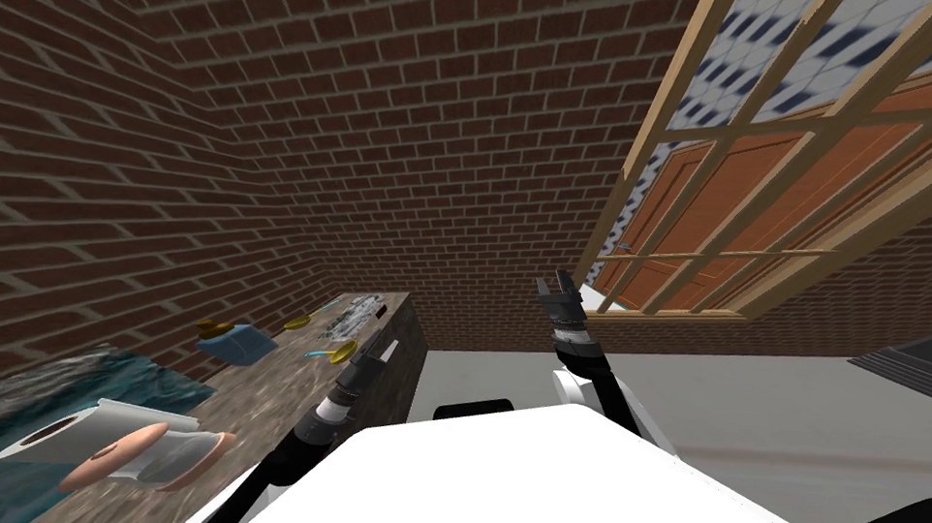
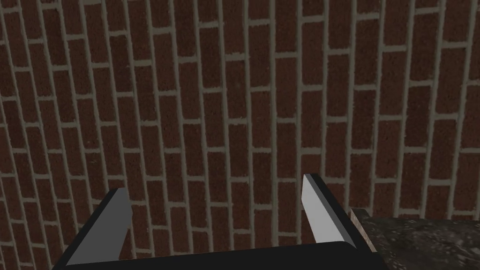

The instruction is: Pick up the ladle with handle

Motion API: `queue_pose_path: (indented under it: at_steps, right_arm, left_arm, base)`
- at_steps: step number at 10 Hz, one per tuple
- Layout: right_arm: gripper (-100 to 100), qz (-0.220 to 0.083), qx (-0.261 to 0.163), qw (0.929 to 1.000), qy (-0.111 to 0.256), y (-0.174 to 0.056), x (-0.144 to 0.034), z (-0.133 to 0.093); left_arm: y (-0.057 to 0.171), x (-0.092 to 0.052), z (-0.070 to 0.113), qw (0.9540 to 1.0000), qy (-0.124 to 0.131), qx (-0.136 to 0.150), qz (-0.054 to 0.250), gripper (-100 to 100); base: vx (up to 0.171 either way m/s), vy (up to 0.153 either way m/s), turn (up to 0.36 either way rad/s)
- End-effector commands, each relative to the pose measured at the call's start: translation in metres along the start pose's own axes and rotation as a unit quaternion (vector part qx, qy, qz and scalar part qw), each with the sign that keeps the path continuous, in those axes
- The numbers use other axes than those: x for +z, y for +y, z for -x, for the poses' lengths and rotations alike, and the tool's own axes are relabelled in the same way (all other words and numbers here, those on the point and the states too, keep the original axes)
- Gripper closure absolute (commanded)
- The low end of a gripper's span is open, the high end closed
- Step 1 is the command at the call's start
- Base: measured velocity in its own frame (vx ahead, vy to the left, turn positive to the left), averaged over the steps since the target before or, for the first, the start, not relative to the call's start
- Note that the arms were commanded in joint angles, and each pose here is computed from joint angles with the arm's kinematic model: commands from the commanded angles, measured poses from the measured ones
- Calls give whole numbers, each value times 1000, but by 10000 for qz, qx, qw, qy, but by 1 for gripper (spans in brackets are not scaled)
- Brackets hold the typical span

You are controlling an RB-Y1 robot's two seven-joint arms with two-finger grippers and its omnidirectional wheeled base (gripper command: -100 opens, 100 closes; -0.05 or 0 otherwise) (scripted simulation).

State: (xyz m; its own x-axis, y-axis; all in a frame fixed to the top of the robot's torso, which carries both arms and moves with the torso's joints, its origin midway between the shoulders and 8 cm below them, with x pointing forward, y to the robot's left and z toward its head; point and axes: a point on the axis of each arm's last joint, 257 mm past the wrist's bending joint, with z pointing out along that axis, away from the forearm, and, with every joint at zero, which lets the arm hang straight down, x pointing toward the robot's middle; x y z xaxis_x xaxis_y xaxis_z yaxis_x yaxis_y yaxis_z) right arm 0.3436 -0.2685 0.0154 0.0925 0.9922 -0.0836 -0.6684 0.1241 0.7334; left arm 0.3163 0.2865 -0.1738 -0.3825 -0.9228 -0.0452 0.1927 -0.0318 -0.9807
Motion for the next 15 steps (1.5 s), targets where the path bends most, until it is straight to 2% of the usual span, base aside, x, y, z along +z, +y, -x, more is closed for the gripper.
queue_pose_path:
  at_steps: [1,2,3,4,5,6,7,8,9,10,11,12,13,14,15]
  right_arm:
    - [0,0,0,10000,0,0,0,0]
    - [0,0,0,10000,0,0,0,0]
    - [0,0,0,10000,0,0,0,0]
    - [0,0,0,10000,0,0,0,0]
    - [0,0,0,10000,0,0,0,0]
    - [0,0,0,10000,0,0,0,0]
    - [0,0,0,10000,0,0,0,0]
    - [0,0,0,10000,0,0,0,0]
    - [0,0,0,10000,0,0,0,0]
    - [0,0,0,10000,0,0,0,0]
    - [0,0,0,10000,0,0,0,0]
    - [0,0,0,10000,0,0,0,0]
    - [0,0,0,10000,0,0,0,0]
    - [0,0,0,10000,0,0,0,0]
    - [0,0,-1,10000,0,0,0,0]
  left_arm:
    - [16,-14,6,9995,36,-136,282,-100]
    - [16,-15,7,9993,122,-69,342,-100]
    - [30,-28,13,9981,102,-198,583,-100]
    - [29,-29,14,9976,191,-127,646,-100]
    - [43,-44,22,9955,167,-231,906,-100]
    - [42,-45,23,9949,248,-164,966,-100]
    - [55,-61,31,9918,215,-250,1236,-100]
    - [54,-61,33,9910,295,-182,1296,-100]
    - [66,-79,42,9868,255,-248,1577,-100]
    - [66,-79,43,9858,331,-180,1635,-100]
    - [76,-98,54,9805,295,-218,1931,-100]
    - [75,-98,55,9794,358,-159,1979,-100]
    - [85,-117,67,9727,329,-168,2290,-100]
    - [84,-117,68,9718,377,-122,2326,-100]
    - [92,-137,80,9640,337,-121,2633,-100]
  base:
    - [45,-78,-67]
    - [37,-60,-22]
    - [38,-65,-59]
    - [32,-65,-35]
    - [40,-79,-64]
    - [28,-61,-32]
    - [32,-56,-72]
    - [29,-45,-33]
    - [34,-57,-95]
    - [34,-57,-37]
    - [36,-58,-76]
    - [28,-39,-37]
    - [32,-37,-80]
    - [24,-31,-38]
    - [29,-39,-102]
